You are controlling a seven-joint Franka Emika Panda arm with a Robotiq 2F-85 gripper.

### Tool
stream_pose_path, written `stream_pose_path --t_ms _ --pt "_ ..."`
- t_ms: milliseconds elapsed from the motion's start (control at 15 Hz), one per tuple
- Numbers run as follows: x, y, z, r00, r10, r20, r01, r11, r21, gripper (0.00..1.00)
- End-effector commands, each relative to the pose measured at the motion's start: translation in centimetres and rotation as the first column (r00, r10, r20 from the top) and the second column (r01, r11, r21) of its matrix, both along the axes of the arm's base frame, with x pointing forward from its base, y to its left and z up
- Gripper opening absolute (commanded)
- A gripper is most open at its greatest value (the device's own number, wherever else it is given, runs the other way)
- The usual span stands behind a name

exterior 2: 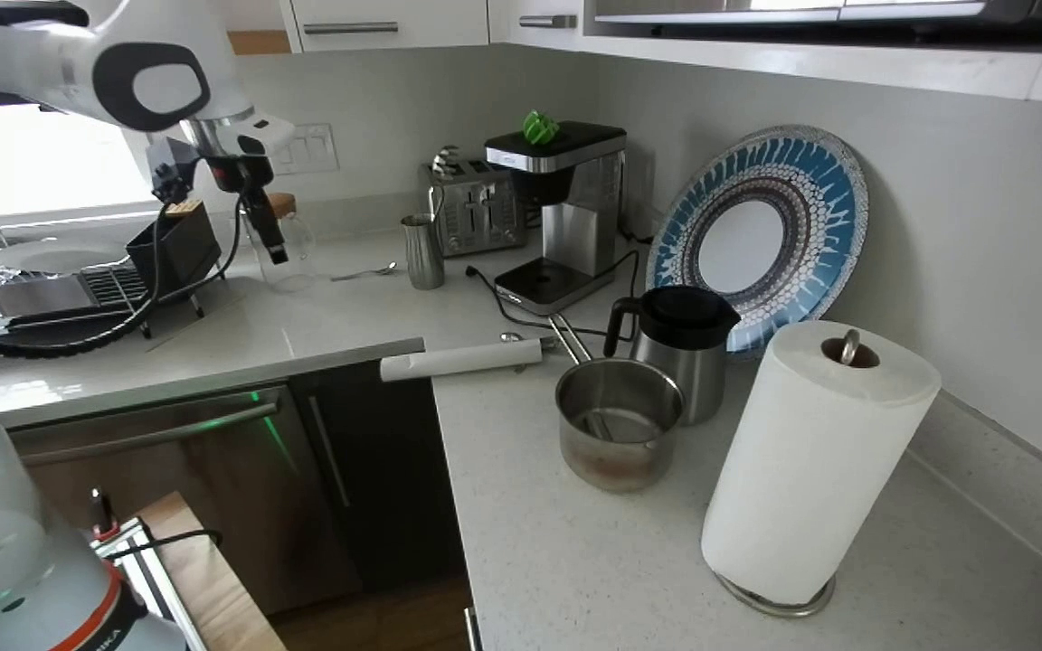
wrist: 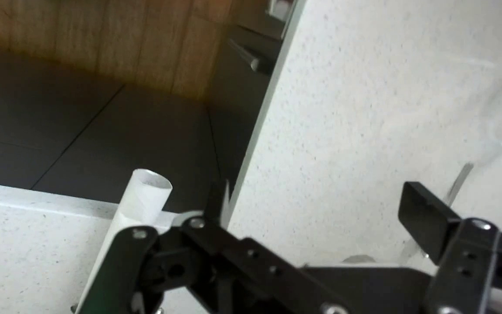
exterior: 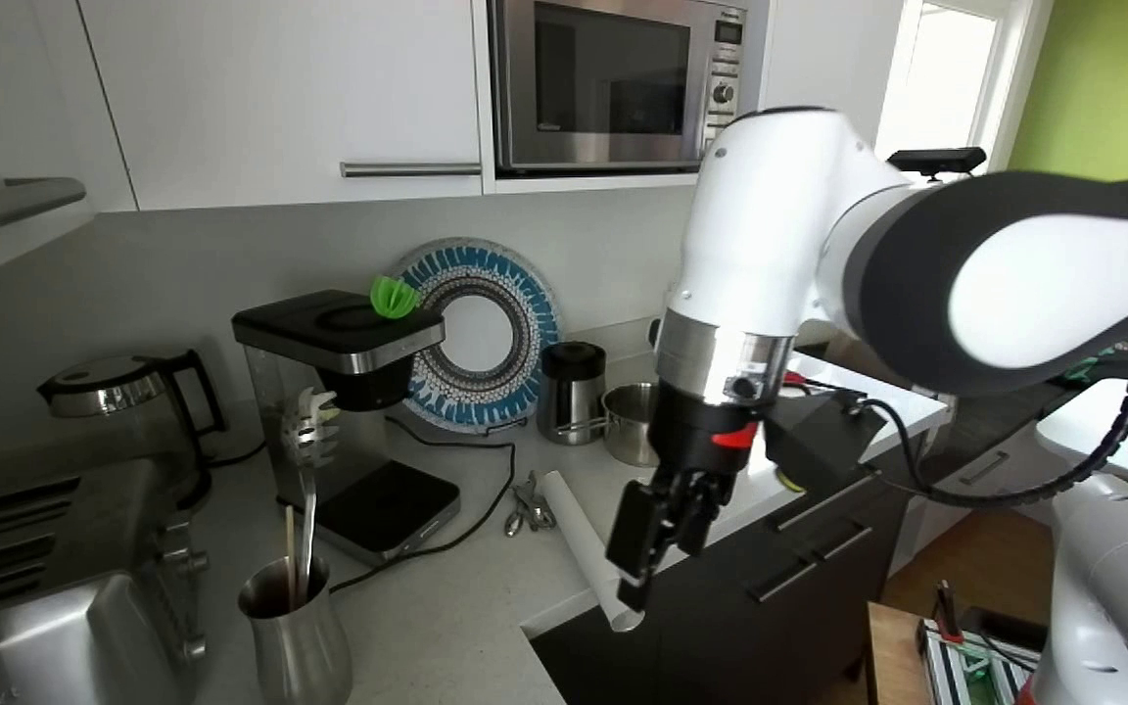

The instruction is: Pick up the spoon at the far left near the clear jar and place it in the the metallic bowl on the right

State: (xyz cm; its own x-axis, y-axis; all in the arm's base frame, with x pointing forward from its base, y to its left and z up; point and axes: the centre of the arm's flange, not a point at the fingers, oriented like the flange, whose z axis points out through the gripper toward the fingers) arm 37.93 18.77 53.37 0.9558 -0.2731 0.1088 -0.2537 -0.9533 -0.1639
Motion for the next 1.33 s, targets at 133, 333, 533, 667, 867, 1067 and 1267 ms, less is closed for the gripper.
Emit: stream_pose_path --t_ms 133,333,533,667,867,1067,1267 --pt "2.8 -0.2 -2.1 0.998 -0.061 0.015 0.061 0.998 -0.006 1.00" --pt "3.2 0.0 -2.0 0.998 -0.065 0.017 0.065 0.998 -0.005 1.00" --pt "3.2 0.2 -1.8 0.998 -0.064 0.022 0.064 0.998 -0.003 1.00" --pt "3.2 0.2 -1.8 0.998 -0.065 0.022 0.065 0.998 -0.003 1.00" --pt "4.9 1.2 -2.6 0.990 -0.140 0.027 0.140 0.990 -0.009 1.00" --pt "10.6 4.0 -5.1 0.955 -0.276 0.112 0.275 0.961 0.021 1.00" --pt "14.2 7.4 -7.7 0.960 -0.267 0.079 0.265 0.964 0.038 1.00"
